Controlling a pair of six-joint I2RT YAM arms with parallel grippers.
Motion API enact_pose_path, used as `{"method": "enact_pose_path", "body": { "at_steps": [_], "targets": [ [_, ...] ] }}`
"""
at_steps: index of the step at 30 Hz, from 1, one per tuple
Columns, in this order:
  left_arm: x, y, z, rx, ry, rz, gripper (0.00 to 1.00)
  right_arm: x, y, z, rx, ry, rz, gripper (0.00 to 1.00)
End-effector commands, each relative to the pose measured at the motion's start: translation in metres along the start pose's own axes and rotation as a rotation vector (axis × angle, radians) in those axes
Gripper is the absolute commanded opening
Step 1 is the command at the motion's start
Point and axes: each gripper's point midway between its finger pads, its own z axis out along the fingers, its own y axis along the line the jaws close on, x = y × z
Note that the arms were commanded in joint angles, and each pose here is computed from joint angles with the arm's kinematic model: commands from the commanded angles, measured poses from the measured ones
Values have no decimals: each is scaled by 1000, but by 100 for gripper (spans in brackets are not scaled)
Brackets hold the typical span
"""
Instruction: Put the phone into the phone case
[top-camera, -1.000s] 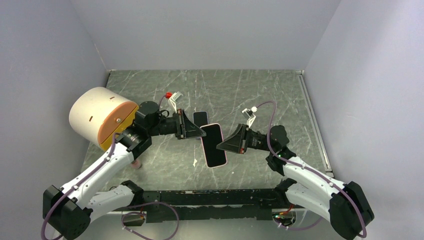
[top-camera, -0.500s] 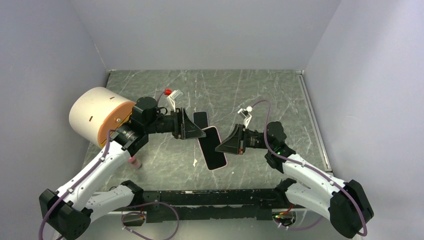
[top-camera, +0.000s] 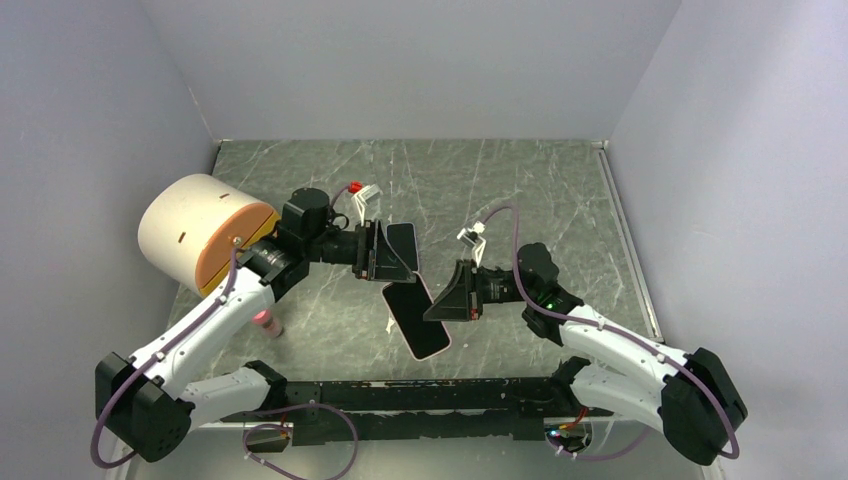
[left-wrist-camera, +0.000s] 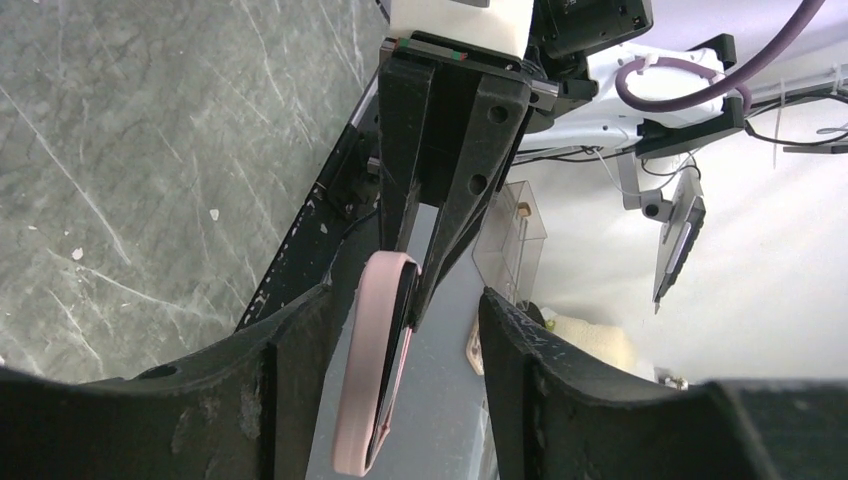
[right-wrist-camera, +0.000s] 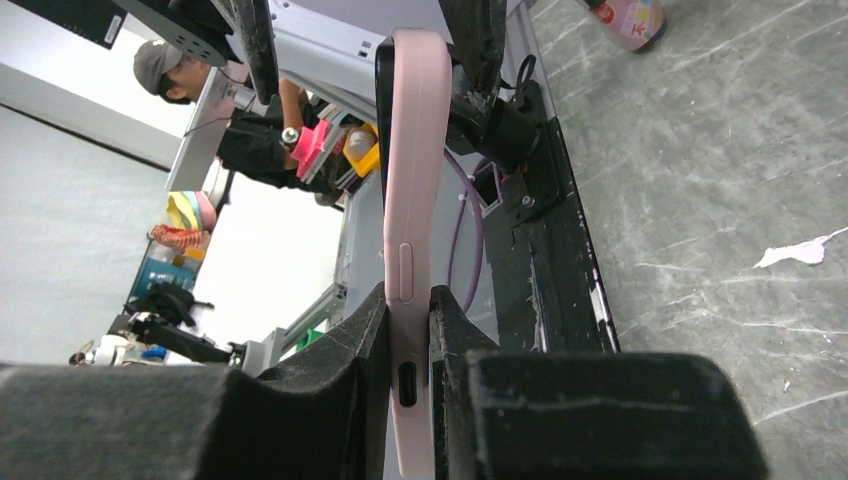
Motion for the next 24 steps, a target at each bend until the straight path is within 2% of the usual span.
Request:
{"method": "enact_pose_path", "body": {
  "at_steps": [1, 5, 8, 13, 21, 24],
  "targets": [
    [-3, -12, -2, 55, 15, 54, 57, -22, 27, 6, -70, -36, -120, 0],
    [-2, -10, -2, 54, 20, 54, 42, -21, 25, 9, -69, -29, -112, 0],
    [-1, -9, -2, 49, 23, 61, 21, -21, 24, 9, -63, -30, -108, 0],
    [2, -4, -1, 39, 35, 74, 4, -23, 17, 11, -38, -36, -83, 0],
    [-3, 18, -7, -111, -10, 153, 3, -28, 3, 16, 28, -50, -9, 0],
    [-5, 16, -9, -98, -36, 215, 8, -30, -4, 18, 55, -59, 34, 0]
  ]
}}
